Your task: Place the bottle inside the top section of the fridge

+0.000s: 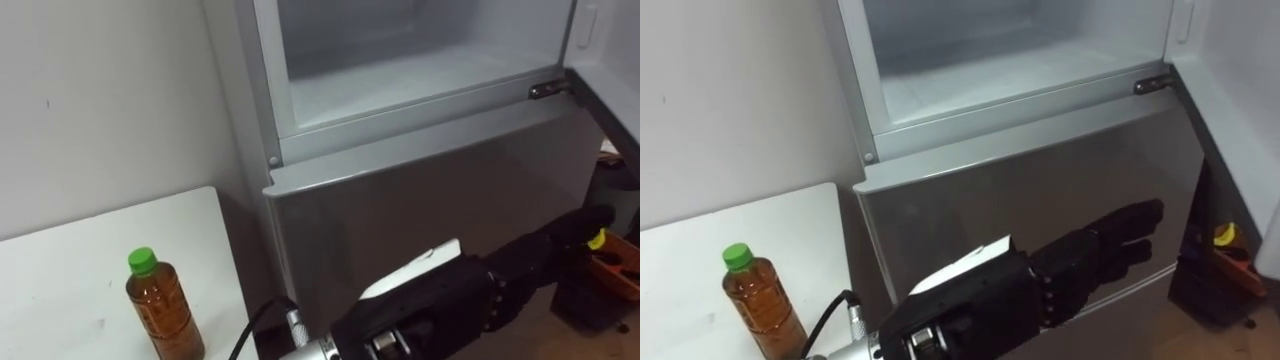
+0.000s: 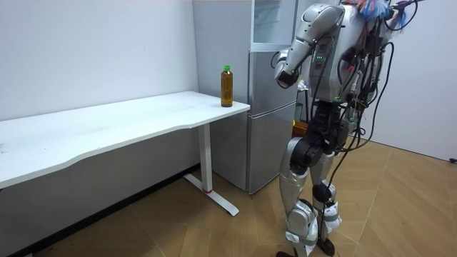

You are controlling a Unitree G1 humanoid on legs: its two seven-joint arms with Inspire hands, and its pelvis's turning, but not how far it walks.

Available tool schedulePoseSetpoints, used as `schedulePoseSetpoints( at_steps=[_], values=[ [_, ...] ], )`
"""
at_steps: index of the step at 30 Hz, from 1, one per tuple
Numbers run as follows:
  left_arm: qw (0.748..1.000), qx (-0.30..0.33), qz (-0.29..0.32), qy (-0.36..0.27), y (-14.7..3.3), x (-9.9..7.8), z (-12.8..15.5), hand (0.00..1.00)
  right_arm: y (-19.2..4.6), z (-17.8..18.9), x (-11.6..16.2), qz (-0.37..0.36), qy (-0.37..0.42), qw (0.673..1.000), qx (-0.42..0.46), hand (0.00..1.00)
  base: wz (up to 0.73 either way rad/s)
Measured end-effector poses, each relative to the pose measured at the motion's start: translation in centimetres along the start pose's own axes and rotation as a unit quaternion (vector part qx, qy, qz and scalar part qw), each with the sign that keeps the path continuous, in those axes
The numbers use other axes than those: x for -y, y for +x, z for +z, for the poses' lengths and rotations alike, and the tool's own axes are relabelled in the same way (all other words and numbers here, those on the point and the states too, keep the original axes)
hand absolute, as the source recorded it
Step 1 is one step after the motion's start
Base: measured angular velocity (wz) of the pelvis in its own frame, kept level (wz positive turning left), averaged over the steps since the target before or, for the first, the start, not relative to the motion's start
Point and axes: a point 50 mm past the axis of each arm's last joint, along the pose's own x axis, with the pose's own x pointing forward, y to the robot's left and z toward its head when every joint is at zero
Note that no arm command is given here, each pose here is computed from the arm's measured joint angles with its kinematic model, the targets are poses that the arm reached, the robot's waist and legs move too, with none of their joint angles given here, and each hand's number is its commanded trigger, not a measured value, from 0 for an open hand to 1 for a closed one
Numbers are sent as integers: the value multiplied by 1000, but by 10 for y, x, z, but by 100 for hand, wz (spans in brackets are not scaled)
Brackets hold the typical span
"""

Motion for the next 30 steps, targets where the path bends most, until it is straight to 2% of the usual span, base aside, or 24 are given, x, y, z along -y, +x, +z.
schedulePoseSetpoints(
  at_steps=[7,30],
  values=[
    [999,14,-32,-1,13,10,4,0,-1,2,3,-3,-3,1000,5,0,-9],
    [999,11,-34,-5,16,14,2,0,-3,-5,11,-31,18,999,-2,0,-8]
  ],
)
